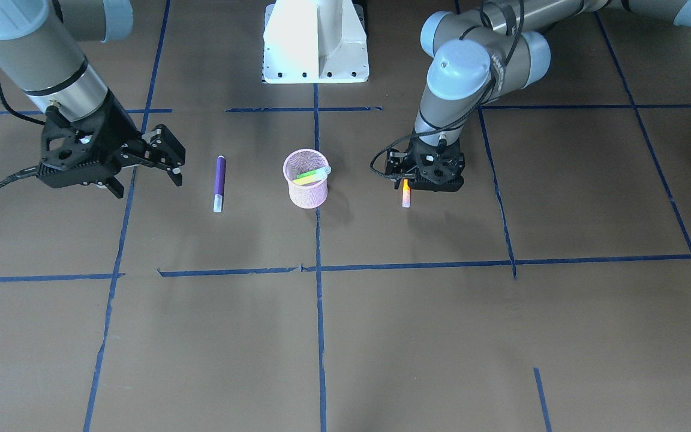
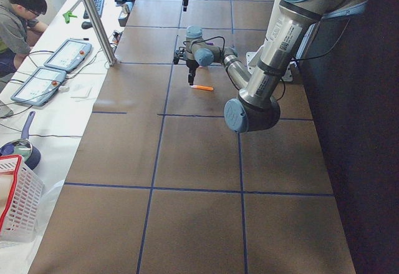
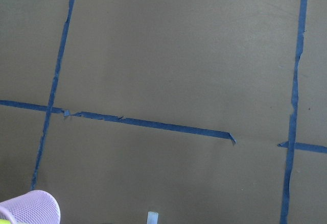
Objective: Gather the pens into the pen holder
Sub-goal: 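Withdraw the right gripper while lowering the left gripper onto the orange marker, then lift the orange marker with the left gripper and move it over the cup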
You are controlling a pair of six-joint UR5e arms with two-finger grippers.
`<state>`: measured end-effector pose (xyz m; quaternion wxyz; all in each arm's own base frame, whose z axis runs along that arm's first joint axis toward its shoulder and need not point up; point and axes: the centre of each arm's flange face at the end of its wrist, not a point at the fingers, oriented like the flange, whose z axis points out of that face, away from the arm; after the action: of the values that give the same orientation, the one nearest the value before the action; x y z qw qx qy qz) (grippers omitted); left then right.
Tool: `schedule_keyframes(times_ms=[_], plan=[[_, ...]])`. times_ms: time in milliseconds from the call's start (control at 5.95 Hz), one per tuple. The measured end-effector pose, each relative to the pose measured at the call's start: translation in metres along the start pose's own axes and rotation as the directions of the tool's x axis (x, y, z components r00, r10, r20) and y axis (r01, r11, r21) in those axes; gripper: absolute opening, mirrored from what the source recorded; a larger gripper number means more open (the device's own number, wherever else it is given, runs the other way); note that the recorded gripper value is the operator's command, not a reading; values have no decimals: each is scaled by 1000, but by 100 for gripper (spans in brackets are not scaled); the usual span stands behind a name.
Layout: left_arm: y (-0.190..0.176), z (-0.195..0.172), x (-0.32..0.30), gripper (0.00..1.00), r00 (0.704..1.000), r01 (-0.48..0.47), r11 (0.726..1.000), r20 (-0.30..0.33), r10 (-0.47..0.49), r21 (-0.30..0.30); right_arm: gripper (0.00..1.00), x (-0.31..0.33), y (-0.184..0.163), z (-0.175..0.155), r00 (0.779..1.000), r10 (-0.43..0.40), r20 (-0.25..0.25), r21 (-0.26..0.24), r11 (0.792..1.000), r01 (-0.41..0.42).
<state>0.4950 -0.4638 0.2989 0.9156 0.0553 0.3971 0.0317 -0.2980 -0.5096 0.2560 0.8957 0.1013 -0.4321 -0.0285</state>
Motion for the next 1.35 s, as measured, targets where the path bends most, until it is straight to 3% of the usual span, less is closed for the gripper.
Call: schedule_keyframes(times_ms=[841,1177,1345], plan=[[21,31,12,61,999,-31,999,-11,31,-35,100,4,4,0,1000,-5,-1,0,1000,5],[22,33,12,35,999,-31,999,-9,31,-41,100,2,4,0,1000,-4,1,2,1000,4],[23,34,11,35,999,-31,999,-7,31,-43,100,1,5,0,1000,-4,2,2,1000,4]])
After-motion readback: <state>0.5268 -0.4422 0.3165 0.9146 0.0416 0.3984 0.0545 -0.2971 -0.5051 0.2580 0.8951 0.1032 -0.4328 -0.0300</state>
